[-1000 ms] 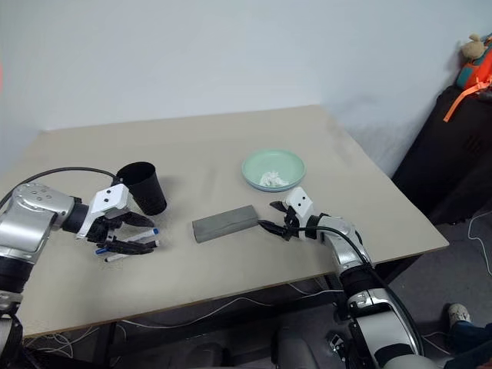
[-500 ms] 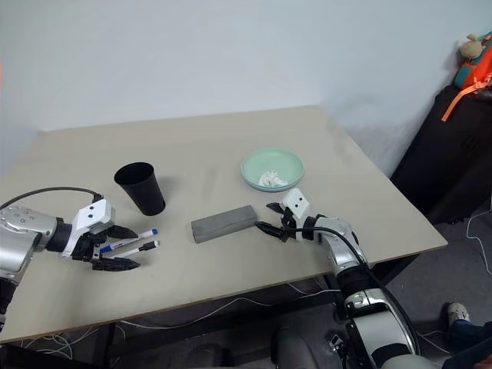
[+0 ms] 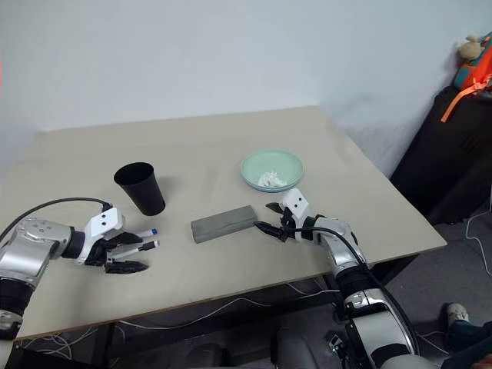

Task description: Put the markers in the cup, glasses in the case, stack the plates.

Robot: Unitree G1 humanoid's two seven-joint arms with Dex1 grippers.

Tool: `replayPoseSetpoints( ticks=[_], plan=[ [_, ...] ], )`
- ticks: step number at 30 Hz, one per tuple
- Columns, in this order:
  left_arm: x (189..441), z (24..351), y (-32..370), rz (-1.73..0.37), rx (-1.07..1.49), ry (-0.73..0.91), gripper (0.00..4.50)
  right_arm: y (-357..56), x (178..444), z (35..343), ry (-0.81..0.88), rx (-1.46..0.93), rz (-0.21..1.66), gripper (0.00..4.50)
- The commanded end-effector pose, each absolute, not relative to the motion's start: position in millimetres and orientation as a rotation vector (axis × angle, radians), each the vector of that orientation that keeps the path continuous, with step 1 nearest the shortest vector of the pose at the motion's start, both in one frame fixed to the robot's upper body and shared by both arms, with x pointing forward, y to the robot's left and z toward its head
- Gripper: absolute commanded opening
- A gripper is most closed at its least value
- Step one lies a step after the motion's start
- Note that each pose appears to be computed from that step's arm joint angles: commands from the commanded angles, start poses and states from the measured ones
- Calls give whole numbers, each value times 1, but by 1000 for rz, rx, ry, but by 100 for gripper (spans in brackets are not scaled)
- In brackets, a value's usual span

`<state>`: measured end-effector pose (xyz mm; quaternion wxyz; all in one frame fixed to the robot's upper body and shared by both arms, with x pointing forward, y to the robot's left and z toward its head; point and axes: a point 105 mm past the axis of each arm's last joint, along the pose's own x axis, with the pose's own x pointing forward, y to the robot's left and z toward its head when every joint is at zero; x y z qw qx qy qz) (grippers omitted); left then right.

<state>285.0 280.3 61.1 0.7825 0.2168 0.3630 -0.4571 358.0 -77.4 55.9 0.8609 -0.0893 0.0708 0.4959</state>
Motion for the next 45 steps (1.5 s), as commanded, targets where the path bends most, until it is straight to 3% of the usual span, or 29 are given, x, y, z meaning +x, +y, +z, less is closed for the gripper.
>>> replayPoseSetpoints(
  ticks=[1,9,10,12,24,31,34,40,43,45],
  plan=[
    [292,73,282,-976,513,751,447,-77,363,71,94,-202,1039,349],
    [294,54,273,-1009,532,800,447,-77,364,72,92,-209,1041,349],
    [294,53,273,-1014,535,805,430,-76,364,72,91,-209,1041,349],
    [294,53,274,-1016,537,806,390,-75,365,73,89,-209,1042,349],
    [288,55,278,-1040,546,824,10,-73,366,74,83,-212,1048,349],
    [284,59,279,-1059,565,821,10,-72,366,74,83,-213,1054,349],
    [293,82,264,-1080,486,711,10,-73,366,74,85,-214,1056,349],
    [292,85,261,-1082,470,702,10,-73,366,74,85,-214,1056,349],
    [303,132,247,-1093,309,481,10,-74,366,74,88,-216,1055,349],
    [303,138,246,-1094,286,456,10,-74,366,74,88,-216,1055,349]
  ],
)
